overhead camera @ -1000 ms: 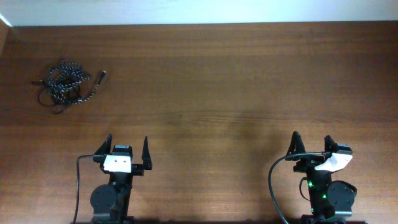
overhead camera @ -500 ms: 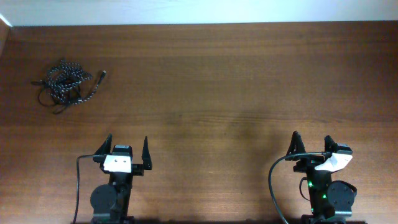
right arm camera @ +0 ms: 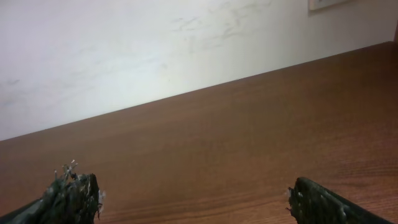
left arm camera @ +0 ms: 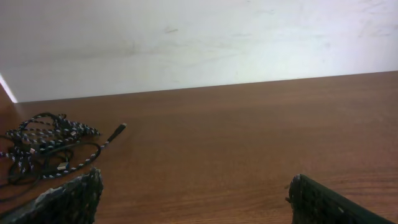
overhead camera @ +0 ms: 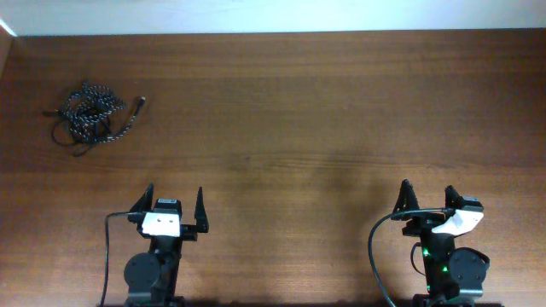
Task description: Untangle cables
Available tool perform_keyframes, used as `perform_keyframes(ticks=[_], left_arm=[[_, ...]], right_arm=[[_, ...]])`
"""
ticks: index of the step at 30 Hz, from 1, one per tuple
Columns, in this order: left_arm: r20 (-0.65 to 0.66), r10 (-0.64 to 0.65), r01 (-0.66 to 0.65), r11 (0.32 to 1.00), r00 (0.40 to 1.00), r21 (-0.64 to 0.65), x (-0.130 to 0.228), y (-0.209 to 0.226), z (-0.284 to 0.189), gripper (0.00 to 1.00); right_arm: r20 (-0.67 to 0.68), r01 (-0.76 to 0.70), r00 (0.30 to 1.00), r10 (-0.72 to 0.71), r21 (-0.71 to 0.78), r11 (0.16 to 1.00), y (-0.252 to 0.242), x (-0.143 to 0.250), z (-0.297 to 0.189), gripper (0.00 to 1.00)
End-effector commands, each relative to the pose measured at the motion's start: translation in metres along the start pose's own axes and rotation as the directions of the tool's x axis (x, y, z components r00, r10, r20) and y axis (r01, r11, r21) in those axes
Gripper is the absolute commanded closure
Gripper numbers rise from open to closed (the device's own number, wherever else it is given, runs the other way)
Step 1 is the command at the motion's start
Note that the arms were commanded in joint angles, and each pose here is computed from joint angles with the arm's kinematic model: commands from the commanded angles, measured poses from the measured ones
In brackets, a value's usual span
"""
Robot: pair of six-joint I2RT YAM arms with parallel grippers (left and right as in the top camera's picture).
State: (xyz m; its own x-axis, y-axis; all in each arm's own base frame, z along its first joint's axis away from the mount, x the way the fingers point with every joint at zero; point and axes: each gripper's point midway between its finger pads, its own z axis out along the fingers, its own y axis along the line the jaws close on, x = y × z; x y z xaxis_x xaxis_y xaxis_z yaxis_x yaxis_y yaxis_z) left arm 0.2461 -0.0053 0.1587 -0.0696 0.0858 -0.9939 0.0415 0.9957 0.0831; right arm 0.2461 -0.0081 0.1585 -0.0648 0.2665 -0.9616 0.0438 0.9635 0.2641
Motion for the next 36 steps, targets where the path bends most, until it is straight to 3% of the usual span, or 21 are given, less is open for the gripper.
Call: perform_keyframes(ticks=[1,5,9,14,18,23,25,27,30,32,34,36], left_arm=[[-0.001,0.012,-0.012,1.0,1.0,0.007,0.001,-0.001,0.0,0.01],[0.186,0.024,-0.022,1.0,0.982,-0.012,-0.045,0.003,-0.004,0.01],[0.386,0.038,-0.027,0.999,0.922,-0.036,-0.094,0.006,-0.019,0.01],[0.44,0.043,-0.026,0.999,0.897,-0.046,-0.126,0.009,-0.032,0.01],[0.274,0.029,-0.004,0.996,0.961,-0.092,-0.143,0.022,-0.041,0.01],[0.125,-0.01,0.021,0.996,0.992,-0.092,-0.186,0.028,-0.052,0.01],[0.006,-0.038,0.038,0.998,0.999,-0.059,-0.2,0.025,-0.05,0.01],[-0.16,-0.044,0.052,0.998,0.986,0.042,-0.214,0.011,-0.043,0.01],[-0.289,-0.048,0.09,0.987,0.956,0.133,-0.228,-0.003,-0.035,0.01],[-0.313,-0.054,0.183,0.899,0.948,0.398,-0.253,-0.049,-0.033,0.01],[-0.361,-0.059,0.255,0.811,0.931,0.527,-0.25,-0.074,-0.036,0.01],[-0.362,-0.06,0.266,0.79,0.93,0.553,-0.252,-0.078,-0.023,0.01]], right_arm=[[-0.001,0.001,1.0,-0.001,-0.004,1.0,0.001,0.002,0.0,0.01],[-0.001,0.0,1.0,0.0,-0.004,1.0,0.001,0.002,0.0,0.01],[-0.001,0.001,1.0,-0.001,-0.004,1.0,0.001,0.002,0.0,0.01],[-0.001,0.0,1.0,0.0,-0.004,1.0,0.001,0.002,0.0,0.01],[-0.001,0.001,1.0,-0.001,-0.004,1.0,0.001,0.002,0.0,0.01],[-0.001,0.0,1.0,0.0,-0.004,1.0,0.001,0.002,0.0,0.01],[-0.001,0.0,1.0,0.0,-0.004,1.0,0.001,0.002,0.0,0.01],[-0.001,0.0,1.0,0.0,-0.004,1.0,0.001,0.002,0.0,0.01],[-0.001,0.0,1.0,0.0,-0.004,1.0,0.001,0.002,0.0,0.01],[-0.001,0.0,1.0,0.0,-0.004,1.0,0.001,0.002,0.0,0.01],[-0.001,0.001,1.0,-0.001,-0.004,1.0,0.001,0.002,0.0,0.01],[-0.001,0.001,1.0,-0.001,-0.004,1.0,0.001,0.002,0.0,0.01]])
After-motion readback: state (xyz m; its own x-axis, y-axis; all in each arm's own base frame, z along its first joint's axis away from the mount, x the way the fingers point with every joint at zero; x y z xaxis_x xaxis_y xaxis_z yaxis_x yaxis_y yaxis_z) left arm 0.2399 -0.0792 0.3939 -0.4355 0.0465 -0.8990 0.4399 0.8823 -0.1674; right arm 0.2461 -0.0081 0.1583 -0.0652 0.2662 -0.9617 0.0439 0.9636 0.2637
